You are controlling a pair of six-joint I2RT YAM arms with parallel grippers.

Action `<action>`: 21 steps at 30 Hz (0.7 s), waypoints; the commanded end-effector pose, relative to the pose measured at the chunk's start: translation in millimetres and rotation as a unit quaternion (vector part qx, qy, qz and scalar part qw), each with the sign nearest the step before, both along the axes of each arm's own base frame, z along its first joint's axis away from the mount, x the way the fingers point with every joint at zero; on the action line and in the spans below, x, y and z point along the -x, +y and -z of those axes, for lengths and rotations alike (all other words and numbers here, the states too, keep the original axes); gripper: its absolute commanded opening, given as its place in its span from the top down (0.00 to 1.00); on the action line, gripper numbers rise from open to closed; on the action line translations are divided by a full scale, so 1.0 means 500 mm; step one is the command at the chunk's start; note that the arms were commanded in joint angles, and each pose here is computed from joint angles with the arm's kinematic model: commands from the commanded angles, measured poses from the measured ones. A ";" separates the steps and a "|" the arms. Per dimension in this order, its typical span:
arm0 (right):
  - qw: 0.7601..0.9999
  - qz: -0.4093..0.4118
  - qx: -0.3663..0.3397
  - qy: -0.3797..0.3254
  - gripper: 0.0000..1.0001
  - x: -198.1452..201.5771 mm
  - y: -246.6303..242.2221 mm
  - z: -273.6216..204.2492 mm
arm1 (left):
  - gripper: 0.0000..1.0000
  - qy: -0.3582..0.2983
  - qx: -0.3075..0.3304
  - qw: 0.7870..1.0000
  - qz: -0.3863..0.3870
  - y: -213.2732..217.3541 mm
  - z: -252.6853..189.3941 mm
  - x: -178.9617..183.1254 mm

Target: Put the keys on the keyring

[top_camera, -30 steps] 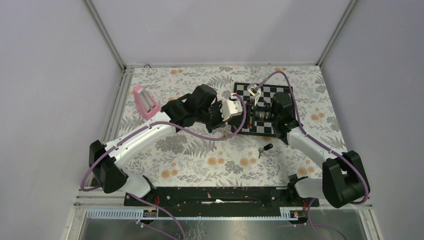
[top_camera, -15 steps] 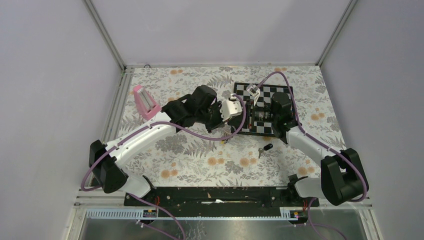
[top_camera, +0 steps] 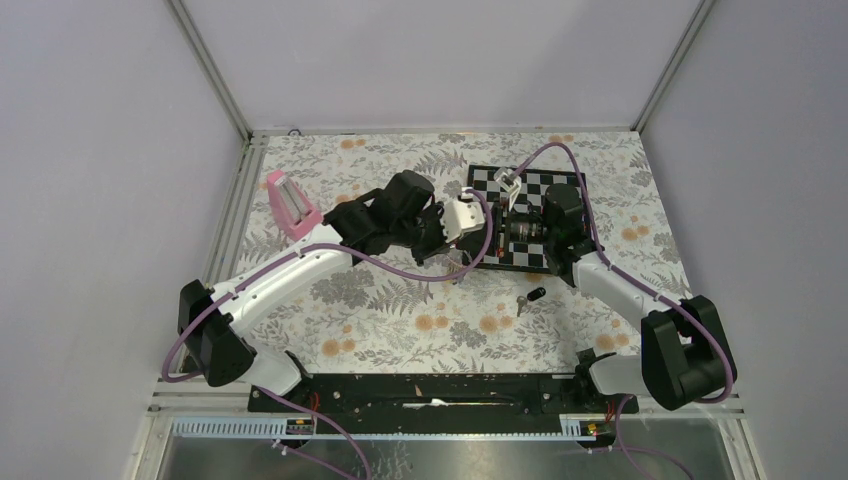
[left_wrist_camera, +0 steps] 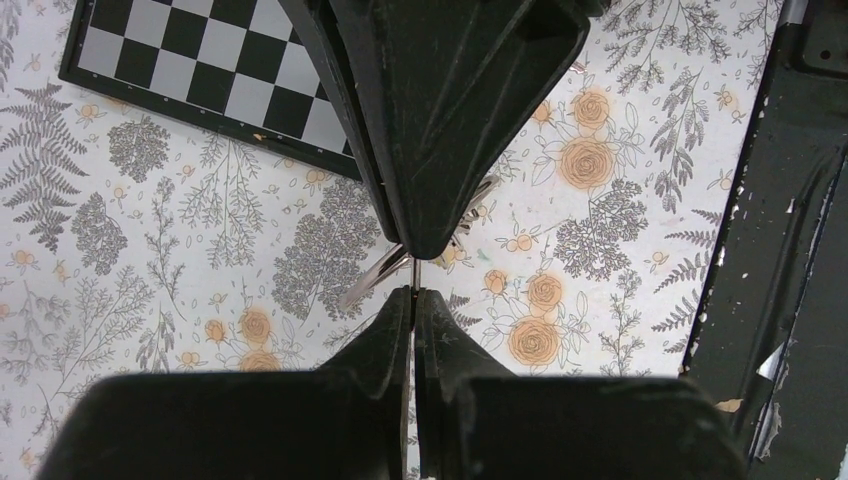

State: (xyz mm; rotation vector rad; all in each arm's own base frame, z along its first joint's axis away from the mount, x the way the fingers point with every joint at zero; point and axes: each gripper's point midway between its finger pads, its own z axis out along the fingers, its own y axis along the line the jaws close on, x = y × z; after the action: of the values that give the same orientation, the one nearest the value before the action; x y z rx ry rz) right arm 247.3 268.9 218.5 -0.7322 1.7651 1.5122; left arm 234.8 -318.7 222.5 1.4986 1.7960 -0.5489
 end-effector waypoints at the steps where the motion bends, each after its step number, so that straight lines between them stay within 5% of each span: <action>1: 0.998 0.006 -0.018 -0.060 1.00 -0.005 -0.006 -0.059 | 0.99 -0.056 0.044 0.997 -0.009 -0.018 -0.056 -0.028; 14: 0.997 0.021 -0.061 -0.050 1.00 -0.027 -0.003 -0.128 | 0.56 -0.126 0.100 0.987 0.023 -0.011 -0.148 -0.029; 21: 0.994 0.039 -0.102 -0.007 1.00 -0.043 0.001 -0.181 | 0.34 -0.141 0.182 0.973 -0.013 0.049 -0.243 -0.068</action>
State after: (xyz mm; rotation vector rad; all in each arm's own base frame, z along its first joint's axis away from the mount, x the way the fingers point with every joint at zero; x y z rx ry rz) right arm 259.7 267.9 262.7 -0.6121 1.7001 1.5647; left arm 258.2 -307.5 280.4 1.3779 1.5602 -0.5271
